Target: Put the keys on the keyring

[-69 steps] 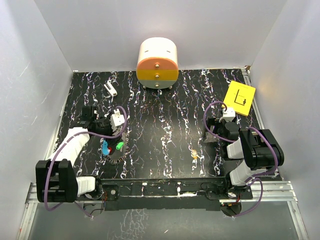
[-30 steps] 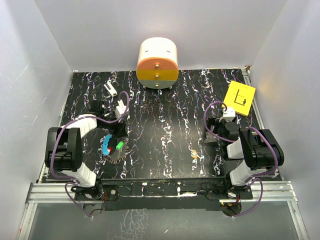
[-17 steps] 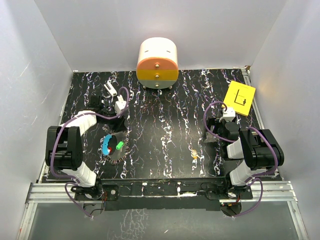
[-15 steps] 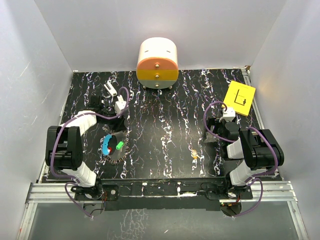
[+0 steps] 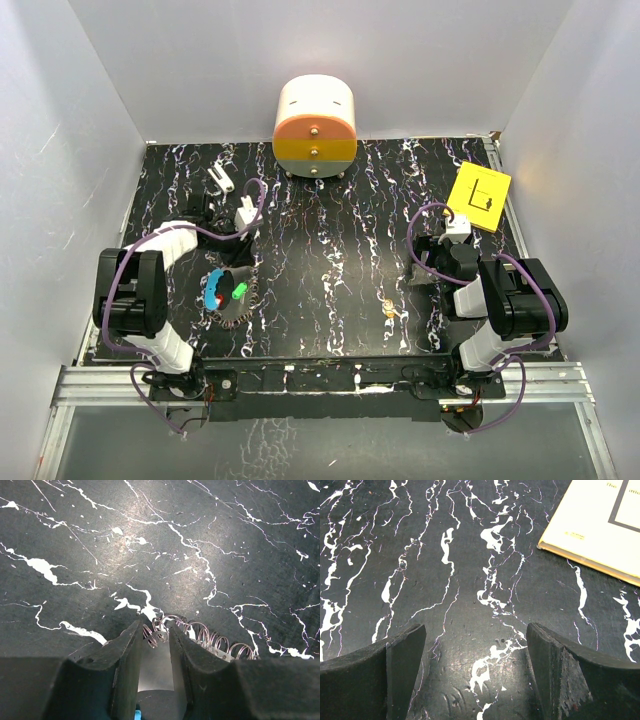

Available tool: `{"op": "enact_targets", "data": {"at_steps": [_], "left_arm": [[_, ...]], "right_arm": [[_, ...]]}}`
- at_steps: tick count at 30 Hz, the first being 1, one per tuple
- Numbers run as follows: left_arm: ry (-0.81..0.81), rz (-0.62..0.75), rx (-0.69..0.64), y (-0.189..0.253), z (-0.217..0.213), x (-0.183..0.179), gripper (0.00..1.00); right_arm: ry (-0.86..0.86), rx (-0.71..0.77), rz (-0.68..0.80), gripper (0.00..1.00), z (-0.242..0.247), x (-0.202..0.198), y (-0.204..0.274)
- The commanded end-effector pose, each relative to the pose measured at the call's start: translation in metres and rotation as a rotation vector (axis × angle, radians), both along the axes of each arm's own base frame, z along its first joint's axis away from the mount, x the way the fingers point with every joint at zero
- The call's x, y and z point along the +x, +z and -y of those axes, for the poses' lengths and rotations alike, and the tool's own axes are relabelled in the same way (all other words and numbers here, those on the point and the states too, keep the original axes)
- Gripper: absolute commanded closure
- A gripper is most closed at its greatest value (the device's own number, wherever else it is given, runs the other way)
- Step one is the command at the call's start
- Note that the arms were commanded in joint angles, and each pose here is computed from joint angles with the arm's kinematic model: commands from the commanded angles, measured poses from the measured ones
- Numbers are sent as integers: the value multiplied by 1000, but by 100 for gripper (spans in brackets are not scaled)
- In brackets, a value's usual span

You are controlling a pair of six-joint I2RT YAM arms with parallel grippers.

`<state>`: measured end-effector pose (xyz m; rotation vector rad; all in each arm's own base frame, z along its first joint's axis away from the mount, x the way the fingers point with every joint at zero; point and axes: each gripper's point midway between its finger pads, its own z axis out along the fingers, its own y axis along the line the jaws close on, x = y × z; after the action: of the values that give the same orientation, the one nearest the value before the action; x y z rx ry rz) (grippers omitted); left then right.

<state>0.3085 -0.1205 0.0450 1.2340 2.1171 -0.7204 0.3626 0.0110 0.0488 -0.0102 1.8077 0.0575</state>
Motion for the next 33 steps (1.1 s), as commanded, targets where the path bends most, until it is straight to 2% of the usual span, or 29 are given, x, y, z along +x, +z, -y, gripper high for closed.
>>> {"op": "enact_targets", "data": {"at_steps": [1,12,19,33], "left_arm": [[-23,12,2,4,4,0,73],[4,22,52,-7,-4,3,75],[11,-9,66,-14,-6,1,83],[12,-57,103,-17,-8,-12,85]], "right_arm": [[19,-8,136,12,-1,18,36],[20,-8,137,12,-1,18,36],[20,-7,136,12,-1,18,36],[21,-7,138,12,-1,18,36]]}}
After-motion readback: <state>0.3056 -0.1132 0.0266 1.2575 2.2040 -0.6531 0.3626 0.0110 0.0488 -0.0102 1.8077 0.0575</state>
